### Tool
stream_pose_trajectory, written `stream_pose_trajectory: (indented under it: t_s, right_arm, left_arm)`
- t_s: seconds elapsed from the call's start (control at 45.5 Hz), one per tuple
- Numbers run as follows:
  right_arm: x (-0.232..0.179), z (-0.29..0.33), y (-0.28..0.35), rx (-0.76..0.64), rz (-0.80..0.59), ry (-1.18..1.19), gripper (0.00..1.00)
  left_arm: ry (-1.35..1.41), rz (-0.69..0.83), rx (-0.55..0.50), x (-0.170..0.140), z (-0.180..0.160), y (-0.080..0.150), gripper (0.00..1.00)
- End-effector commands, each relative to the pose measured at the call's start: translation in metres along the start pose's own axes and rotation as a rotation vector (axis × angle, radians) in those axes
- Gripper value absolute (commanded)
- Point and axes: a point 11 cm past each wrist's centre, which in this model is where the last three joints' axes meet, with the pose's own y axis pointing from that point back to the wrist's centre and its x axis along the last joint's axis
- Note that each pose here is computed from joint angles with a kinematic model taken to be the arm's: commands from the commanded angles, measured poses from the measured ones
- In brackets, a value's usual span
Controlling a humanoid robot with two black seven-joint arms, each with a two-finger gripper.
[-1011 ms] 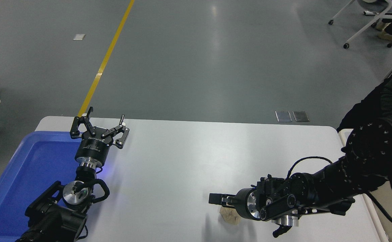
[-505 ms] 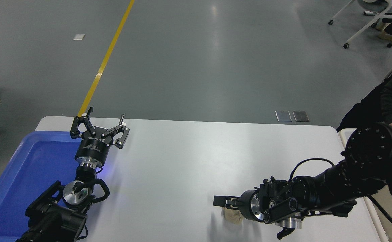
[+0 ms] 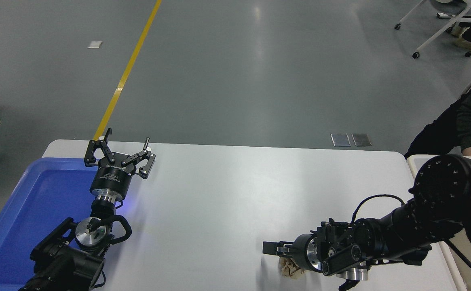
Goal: Pick up paper ball place in dustbin
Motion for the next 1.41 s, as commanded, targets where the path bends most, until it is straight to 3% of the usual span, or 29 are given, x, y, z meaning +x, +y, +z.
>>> stream_pose_trajectory:
  t_s: [0.0,0.396,0.615,0.637,0.681,0.703,0.989,1.385]
  right_arm:
    - [-0.002,0.006,0.001,-0.013,0.000,0.015,0.87]
    - [-0.015,0.037,0.004,-0.062,-0.016,0.104,0.85]
    - [-0.017,0.037,0.005,-0.056,-0.008,0.103,0.41]
    - [-0.017,0.037,0.005,-0.056,-0.011,0.106,0.32]
    - [-0.018,0.037,0.005,-0.056,-0.012,0.106,0.03]
    - [-0.017,0.037,0.005,-0.057,-0.011,0.106,0.00]
    - [-0.008,0.026,0.013,-0.027,-0.008,0.106,0.00]
    - [0.033,-0.041,0.069,0.085,-0.029,0.205,0.00]
  left_arm:
    - [0.000,0.000,0.000,0.000,0.000,0.000,0.99]
    - [0.000,0.000,0.000,0.000,0.000,0.000,0.99]
    - [0.000,0.000,0.000,0.000,0.000,0.000,0.99]
    - [0.000,0.000,0.000,0.000,0.000,0.000,0.99]
    - [0.000,0.000,0.000,0.000,0.000,0.000,0.99]
    - [0.000,0.000,0.000,0.000,0.000,0.000,0.99]
    - [0.000,0.000,0.000,0.000,0.000,0.000,0.99]
    - [0.000,0.000,0.000,0.000,0.000,0.000,0.99]
